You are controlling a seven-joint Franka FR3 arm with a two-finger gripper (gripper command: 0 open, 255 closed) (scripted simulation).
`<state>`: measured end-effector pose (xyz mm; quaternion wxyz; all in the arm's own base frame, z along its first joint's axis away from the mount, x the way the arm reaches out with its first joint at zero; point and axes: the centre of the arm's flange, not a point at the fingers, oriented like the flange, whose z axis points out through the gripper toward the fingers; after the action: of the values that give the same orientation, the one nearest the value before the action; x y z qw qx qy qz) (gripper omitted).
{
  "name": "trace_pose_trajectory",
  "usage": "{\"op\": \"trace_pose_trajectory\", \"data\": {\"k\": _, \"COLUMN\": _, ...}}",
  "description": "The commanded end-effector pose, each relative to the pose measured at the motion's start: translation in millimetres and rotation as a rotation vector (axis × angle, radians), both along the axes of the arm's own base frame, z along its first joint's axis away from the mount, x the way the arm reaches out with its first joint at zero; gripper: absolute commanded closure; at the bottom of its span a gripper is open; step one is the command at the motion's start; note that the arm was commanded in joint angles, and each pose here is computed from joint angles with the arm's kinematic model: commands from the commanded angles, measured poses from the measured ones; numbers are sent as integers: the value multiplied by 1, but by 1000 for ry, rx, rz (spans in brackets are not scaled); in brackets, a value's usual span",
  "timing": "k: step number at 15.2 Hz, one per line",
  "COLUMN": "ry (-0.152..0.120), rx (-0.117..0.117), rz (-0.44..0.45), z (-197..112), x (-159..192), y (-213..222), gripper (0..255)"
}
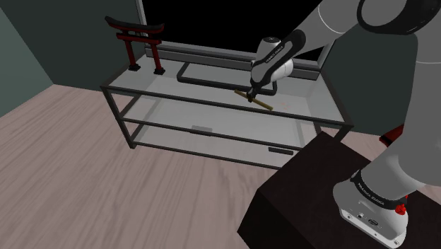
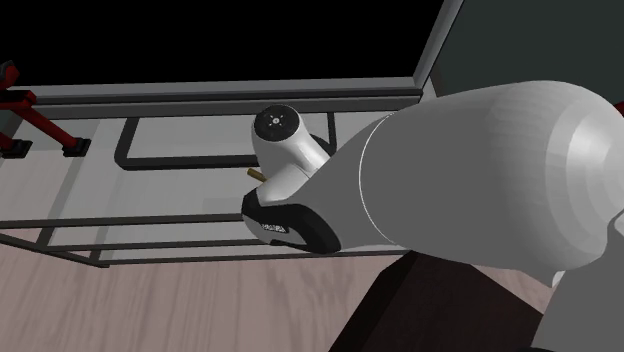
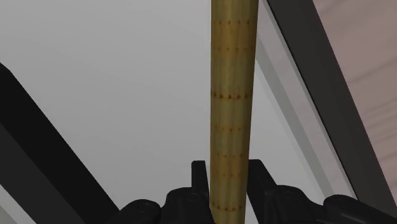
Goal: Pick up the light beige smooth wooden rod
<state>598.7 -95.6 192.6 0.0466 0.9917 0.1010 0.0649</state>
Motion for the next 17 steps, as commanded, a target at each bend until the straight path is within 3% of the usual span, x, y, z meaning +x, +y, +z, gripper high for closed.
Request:
{"op": "trace_pose_trajectory", "data": {"k": 1, "ry": 9, "rx": -2, "rz": -6, "z": -4, "x": -3, "y": -3, "gripper": 255}}
{"op": "trace_pose_trajectory", "data": {"k": 17, "ry": 9, "rx": -1, "rz": -6, "z": 70, "x": -1, "y": -7, "gripper": 255}}
